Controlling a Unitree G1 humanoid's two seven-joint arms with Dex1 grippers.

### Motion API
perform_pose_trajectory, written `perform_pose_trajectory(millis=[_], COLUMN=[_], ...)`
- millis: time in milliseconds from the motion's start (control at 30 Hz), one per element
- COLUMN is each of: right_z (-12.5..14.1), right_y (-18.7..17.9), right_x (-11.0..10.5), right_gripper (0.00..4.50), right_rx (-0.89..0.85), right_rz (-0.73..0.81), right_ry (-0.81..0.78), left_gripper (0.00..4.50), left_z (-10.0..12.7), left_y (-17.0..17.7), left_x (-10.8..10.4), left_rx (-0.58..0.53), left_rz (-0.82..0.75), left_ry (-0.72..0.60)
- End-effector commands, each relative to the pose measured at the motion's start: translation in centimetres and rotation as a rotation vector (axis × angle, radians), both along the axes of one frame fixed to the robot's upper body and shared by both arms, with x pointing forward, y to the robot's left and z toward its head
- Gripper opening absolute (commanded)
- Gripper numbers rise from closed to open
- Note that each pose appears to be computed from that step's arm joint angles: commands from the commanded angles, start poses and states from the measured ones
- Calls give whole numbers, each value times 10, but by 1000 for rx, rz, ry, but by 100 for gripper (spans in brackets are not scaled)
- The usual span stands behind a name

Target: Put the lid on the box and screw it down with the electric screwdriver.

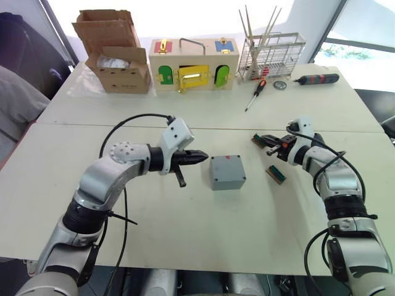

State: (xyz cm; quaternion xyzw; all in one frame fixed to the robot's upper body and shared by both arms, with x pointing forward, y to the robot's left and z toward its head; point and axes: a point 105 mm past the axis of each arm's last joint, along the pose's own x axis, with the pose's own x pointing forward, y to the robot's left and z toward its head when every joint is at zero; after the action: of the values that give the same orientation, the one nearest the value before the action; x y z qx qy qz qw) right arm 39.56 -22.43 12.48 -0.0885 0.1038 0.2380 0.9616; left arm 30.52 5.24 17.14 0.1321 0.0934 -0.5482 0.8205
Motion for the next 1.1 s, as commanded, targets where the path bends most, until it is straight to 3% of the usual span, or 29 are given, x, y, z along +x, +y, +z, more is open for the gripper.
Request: perform_pose_trajectory(millis=[33, 433, 667, 767, 833, 933, 1100], right_z=[25, 32, 62, 90, 94, 83, 59], right_y=[1, -1, -13, -2, 17, 45, 64], right_x=[4, 5, 4, -15, -35, -63, -73], right_gripper=[5, 5, 5, 5, 5, 5, 5], right_rx=[38, 121, 159, 177, 176, 144, 116], right_rz=[-3, -36, -76, 36, 170, 337, 399], right_ry=[-76, -69, -173, -210, -169, -71, 11], left_gripper=[0, 0, 0, 0, 0, 0, 0], left_z=[8, 6, 5, 7, 7, 3, -1], left_y=[0, 0, 3, 8, 11, 13, 11], left_x=[0, 0, -3, -7, -12, -25, -36], left_rx=[0, 4, 11, 17, 31, 67, 94], left_rz=[-8, -13, -13, -19, -37, -99, -157], left_ry=[-47, -48, -44, -42, -32, -3, 20])
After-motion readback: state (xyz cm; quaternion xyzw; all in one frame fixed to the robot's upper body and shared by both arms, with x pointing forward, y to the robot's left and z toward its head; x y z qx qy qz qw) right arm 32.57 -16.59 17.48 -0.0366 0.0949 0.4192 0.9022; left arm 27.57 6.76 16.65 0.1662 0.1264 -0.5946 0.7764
